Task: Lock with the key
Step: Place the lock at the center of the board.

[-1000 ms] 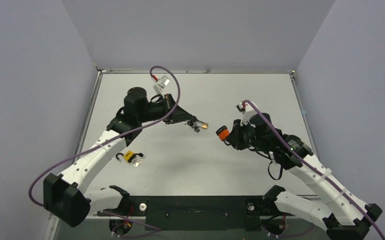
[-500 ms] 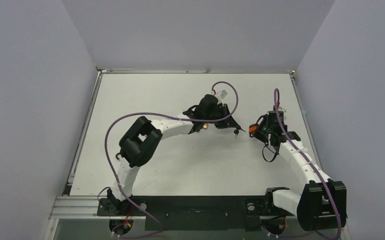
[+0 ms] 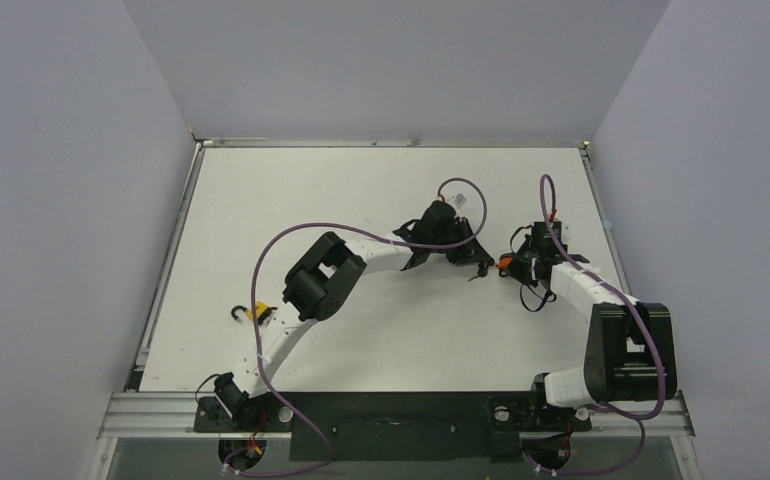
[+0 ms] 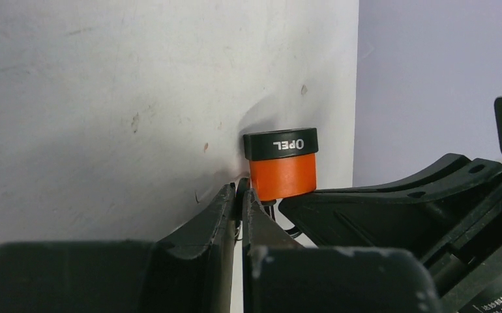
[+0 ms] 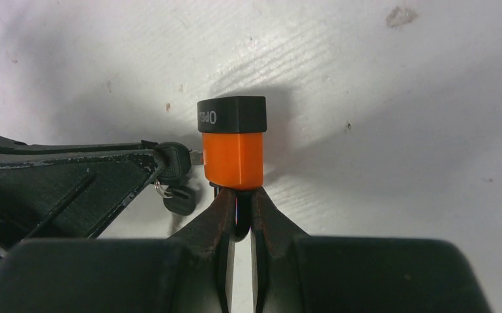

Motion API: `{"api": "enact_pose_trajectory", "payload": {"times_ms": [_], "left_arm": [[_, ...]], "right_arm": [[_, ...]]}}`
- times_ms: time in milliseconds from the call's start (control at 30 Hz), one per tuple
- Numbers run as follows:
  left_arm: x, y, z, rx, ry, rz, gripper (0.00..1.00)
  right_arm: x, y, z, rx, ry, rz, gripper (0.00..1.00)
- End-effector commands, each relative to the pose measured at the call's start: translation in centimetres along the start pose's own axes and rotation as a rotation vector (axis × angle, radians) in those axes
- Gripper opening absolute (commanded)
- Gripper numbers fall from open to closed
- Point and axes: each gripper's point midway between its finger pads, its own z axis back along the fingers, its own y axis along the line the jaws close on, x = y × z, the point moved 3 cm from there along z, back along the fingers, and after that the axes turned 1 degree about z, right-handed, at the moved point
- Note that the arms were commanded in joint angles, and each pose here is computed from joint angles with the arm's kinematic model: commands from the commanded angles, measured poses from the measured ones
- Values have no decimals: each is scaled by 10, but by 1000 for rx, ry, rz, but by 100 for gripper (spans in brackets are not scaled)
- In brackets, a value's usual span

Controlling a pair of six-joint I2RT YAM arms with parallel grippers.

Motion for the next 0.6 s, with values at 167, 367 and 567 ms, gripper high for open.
{"api": "enact_pose_trajectory", "payload": {"times_ms": [167,367,567], "left_arm": [[32,-20,3,-10,-107,13,0],[38,-17,12,30,-159,8,0],[38,-23,7,41,-188,4,0]], "right_arm": [[13,-11,-7,-55,-85,-60,0],[23,-19,-1,-74,-125,-96,0],[20,-14,2,-45,-106,-86,0]]}}
